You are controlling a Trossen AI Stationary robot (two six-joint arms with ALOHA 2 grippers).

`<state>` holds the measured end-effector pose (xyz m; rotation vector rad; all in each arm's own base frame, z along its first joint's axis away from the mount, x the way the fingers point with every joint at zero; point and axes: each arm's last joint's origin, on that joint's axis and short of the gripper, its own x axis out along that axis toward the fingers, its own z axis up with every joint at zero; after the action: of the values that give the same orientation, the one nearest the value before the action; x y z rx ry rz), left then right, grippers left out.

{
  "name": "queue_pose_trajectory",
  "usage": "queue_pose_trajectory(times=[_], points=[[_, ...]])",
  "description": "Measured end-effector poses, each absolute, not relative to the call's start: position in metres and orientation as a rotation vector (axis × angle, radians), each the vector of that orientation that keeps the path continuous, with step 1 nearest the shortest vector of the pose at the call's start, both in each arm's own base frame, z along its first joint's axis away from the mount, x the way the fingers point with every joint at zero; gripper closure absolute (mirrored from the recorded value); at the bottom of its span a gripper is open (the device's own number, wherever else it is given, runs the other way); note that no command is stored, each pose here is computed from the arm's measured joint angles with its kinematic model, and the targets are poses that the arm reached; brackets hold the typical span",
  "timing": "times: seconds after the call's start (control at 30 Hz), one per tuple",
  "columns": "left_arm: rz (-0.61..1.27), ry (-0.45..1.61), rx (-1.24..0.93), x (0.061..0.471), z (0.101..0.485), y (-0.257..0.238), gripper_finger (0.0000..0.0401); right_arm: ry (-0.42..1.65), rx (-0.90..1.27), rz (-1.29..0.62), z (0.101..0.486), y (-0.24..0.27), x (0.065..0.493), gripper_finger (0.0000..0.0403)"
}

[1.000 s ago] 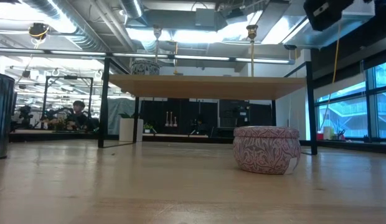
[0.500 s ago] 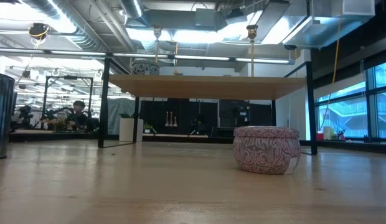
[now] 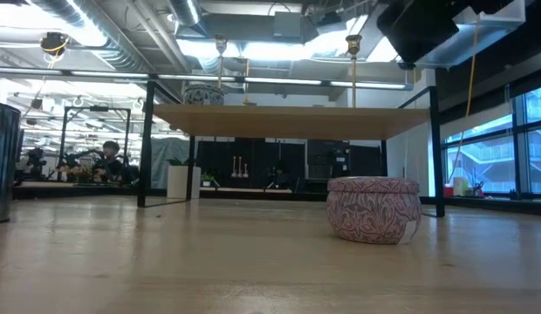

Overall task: Pick & Place candle stick holders
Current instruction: Put the pink scented candle on the shelf

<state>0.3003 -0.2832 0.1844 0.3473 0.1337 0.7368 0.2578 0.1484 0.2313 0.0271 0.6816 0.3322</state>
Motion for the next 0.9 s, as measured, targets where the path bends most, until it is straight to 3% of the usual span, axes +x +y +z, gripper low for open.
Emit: queue_pose_trajectory(times=[0.2, 0.6, 0.9], points=[[0.734, 0.126, 0.325, 0.298, 0.186, -0.282, 0.04, 0.75, 0.05, 0.314, 0.215, 0.157, 0.268, 0.0185], [0.729, 0.12, 0.312, 0.296, 0.186, -0.284, 0.0399, 0.84, 0.013, 0.149, 0.18, 0.157, 0.279, 0.0078], [0.729, 0.12, 0.312, 0.296, 0.186, -0.284, 0.0398, 0.912, 0.002, 0.124, 0.153, 0.159, 0.285, 0.0066]])
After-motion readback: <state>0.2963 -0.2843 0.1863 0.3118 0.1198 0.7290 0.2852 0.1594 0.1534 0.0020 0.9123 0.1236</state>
